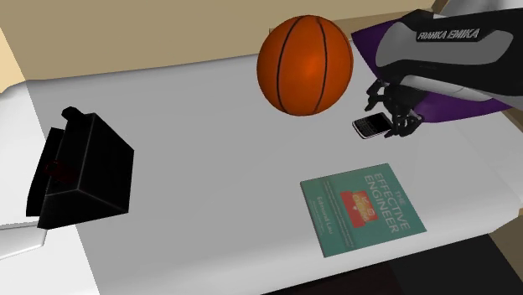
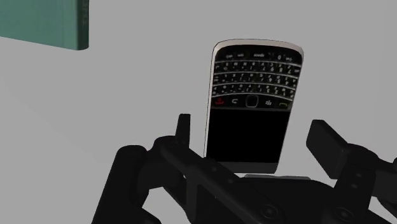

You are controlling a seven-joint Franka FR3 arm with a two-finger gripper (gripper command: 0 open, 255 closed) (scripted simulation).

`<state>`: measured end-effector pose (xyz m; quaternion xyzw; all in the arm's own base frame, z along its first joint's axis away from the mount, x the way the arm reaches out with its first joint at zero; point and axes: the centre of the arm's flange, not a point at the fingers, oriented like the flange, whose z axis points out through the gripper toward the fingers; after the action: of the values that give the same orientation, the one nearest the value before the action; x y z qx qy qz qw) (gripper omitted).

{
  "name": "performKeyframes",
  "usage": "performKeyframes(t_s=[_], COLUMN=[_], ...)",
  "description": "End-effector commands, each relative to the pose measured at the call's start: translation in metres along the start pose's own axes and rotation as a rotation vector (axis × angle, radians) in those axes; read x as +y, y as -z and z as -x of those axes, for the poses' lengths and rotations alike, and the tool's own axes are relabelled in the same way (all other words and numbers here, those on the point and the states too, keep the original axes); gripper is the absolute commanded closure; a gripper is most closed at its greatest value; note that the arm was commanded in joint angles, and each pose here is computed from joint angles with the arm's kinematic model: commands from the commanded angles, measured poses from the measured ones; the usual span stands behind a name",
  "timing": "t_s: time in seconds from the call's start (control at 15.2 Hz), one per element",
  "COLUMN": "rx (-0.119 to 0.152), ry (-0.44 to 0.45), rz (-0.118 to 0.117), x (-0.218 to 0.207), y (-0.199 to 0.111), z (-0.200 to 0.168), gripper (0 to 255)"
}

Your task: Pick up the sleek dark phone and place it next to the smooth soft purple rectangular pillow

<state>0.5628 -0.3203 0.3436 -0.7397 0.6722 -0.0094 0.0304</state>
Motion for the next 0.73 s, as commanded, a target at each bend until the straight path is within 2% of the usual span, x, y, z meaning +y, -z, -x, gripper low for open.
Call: performKeyframes(t_s=[0.0,0.07,0.33,0.66], rx=[0.0,0.0,0.0,0.0], ry=[0.0,0.0,0.0,0.0], rz=[0.0,0.0,0.0,0.0], x=[0.0,0.0,0.0,0.0], y=[0.0,0.0,0.05,0.05], z=[0.0,0.0,0.0,0.0], gripper=[0,0,0,0])
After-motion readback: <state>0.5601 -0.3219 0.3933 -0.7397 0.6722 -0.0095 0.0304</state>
